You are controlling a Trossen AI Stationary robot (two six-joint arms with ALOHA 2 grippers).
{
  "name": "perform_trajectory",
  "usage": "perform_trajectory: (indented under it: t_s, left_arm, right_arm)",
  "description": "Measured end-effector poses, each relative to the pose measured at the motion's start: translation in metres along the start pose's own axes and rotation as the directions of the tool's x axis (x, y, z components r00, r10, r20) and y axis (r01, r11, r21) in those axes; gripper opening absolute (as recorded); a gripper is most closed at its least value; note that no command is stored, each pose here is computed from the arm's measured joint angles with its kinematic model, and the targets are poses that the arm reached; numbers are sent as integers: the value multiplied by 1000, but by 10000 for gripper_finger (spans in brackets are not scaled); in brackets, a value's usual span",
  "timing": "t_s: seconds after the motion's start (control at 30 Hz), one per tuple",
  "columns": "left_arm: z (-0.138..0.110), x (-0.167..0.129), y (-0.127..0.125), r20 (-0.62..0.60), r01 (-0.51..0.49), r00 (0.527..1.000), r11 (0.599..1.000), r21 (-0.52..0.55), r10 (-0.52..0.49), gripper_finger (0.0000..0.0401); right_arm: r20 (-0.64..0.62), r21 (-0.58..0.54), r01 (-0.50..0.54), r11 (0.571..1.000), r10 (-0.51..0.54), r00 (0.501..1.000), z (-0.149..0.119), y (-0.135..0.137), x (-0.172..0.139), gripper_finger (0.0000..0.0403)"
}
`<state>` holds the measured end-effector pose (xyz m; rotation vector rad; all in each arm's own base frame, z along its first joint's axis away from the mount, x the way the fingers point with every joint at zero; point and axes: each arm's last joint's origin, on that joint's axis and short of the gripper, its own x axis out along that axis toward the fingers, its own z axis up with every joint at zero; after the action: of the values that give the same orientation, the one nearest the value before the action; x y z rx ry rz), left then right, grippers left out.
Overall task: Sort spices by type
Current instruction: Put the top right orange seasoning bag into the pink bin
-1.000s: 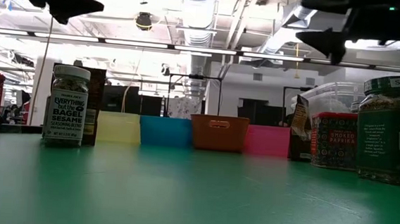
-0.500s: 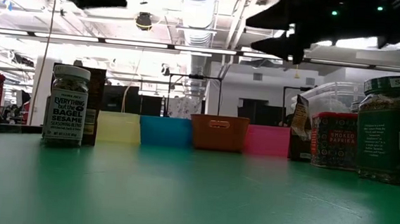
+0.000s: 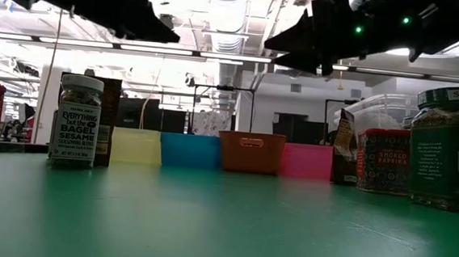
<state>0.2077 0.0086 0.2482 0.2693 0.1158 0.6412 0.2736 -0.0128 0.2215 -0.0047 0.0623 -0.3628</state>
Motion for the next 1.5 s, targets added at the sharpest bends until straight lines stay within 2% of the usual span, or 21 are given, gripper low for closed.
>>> perform_trajectory:
  t_s: [0.13, 0.23, 0.33, 0.43, 0.6, 0.73, 0.9, 1.03, 1.27, 1.37, 1.5]
  left_arm:
    - [-11, 14, -2, -32, 22, 999, 1000, 21, -21, 258]
    - [-13, 20, -1, -21, 15, 1000, 1000, -10, -15, 258]
    - [-12, 19, -2, -11, 54, 998, 997, -51, -55, 258]
    - [-7, 10, -6, 5, 115, 993, 989, -89, -115, 258]
    - [16, -14, -5, 101, 201, 978, 959, -202, -184, 258]
    - [26, -28, 2, 20, 236, 971, 938, -254, -239, 258]
    - [27, -42, 6, -103, 253, 950, 920, -300, -295, 258]
    - [29, -50, 1, -88, 276, 943, 904, -326, -320, 258]
    - [31, -63, -7, -83, 266, 950, 918, -292, -302, 258]
    - [32, -65, -9, -79, 277, 947, 916, -290, -312, 258]
    - [31, -65, -8, -85, 268, 949, 919, -291, -303, 258]
  right_arm:
    - [-36, 26, -2, 1000, 3, 999, -8, -8, 7, 384]
    - [-51, 30, 19, 999, -17, 999, -13, -15, 12, 384]
    - [-54, 67, -25, 997, 28, 998, -11, -18, 18, 384]
    - [-56, 72, -73, 995, 77, 995, -9, -10, 22, 384]
    - [-98, -22, -99, 995, 97, 991, 8, 3, 27, 384]
    - [-154, -39, -96, 995, 89, 984, 27, 8, 35, 384]
    - [-180, -55, -121, 991, 110, 978, 36, 22, 35, 384]
    - [-161, -49, -94, 994, 85, 983, 43, 36, 30, 384]
    - [-162, -41, -111, 993, 103, 981, 57, 78, 20, 384]
    - [-182, -27, -131, 991, 124, 976, 57, 91, 24, 384]
    - [-239, -7, -154, 988, 147, 960, 41, 108, 39, 384]
